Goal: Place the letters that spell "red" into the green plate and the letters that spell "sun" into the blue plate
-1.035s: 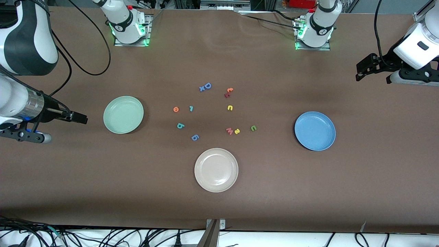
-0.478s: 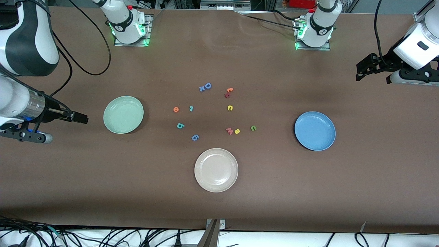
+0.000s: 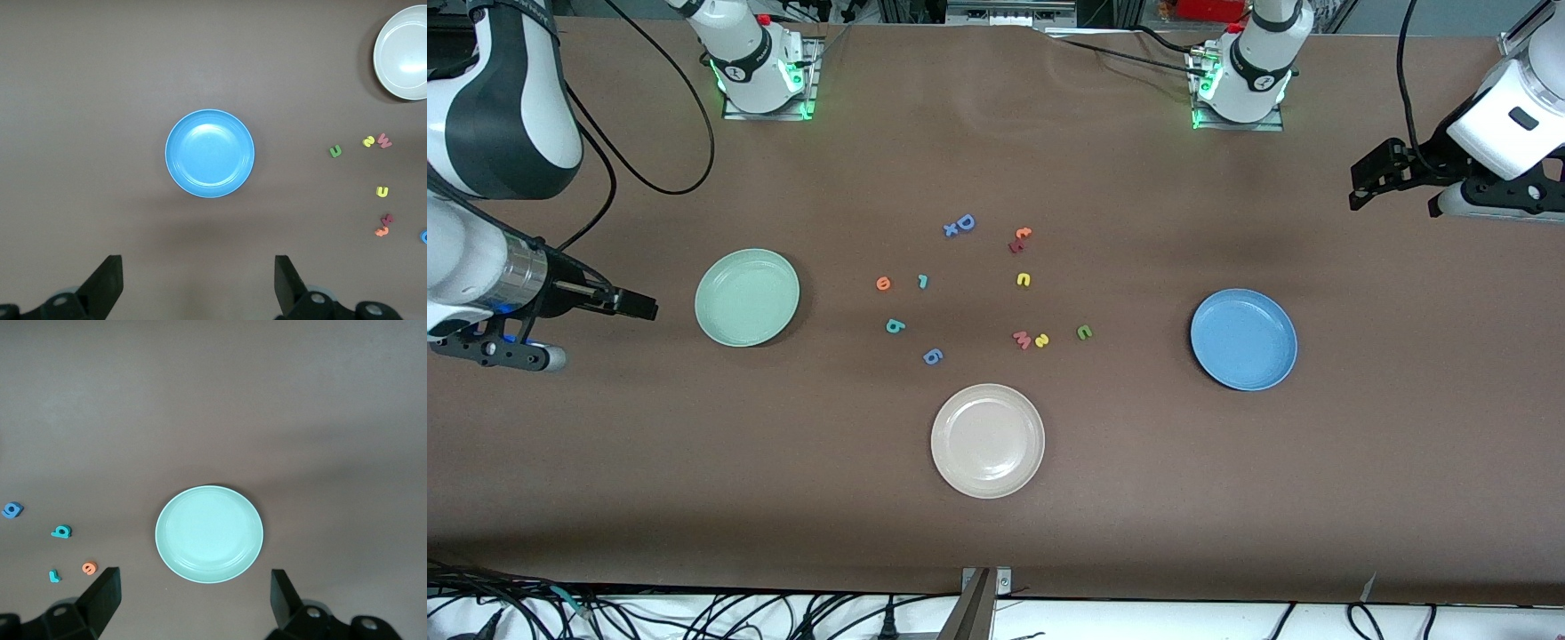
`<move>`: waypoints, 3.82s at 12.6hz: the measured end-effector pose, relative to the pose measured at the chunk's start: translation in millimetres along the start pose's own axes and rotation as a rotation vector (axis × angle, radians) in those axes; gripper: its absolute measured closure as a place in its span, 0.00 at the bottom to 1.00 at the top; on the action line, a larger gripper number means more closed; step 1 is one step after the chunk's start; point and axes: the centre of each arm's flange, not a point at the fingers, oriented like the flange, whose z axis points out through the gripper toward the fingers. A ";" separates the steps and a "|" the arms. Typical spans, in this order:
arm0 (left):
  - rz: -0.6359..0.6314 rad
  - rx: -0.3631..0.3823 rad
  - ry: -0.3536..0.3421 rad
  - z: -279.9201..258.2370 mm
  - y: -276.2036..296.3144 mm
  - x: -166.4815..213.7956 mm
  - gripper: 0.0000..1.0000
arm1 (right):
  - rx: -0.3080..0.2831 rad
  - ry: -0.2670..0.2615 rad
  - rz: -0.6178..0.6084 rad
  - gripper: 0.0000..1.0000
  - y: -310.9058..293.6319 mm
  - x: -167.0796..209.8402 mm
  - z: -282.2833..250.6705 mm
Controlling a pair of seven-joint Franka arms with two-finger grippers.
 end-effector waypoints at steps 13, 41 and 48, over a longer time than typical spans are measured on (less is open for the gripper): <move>-0.003 0.000 0.000 0.0 -1.6 0.1 0.00 | -0.002 -0.006 0.000 0.00 0.0 -0.3 3.0; 0.079 -0.016 -0.182 44.0 43.2 0.3 0.00 | -0.002 -0.008 0.000 0.00 0.1 -0.3 3.7; 0.229 -0.055 -0.334 163.2 131.9 35.1 0.00 | -0.004 -0.013 0.001 0.00 -0.1 -0.7 6.5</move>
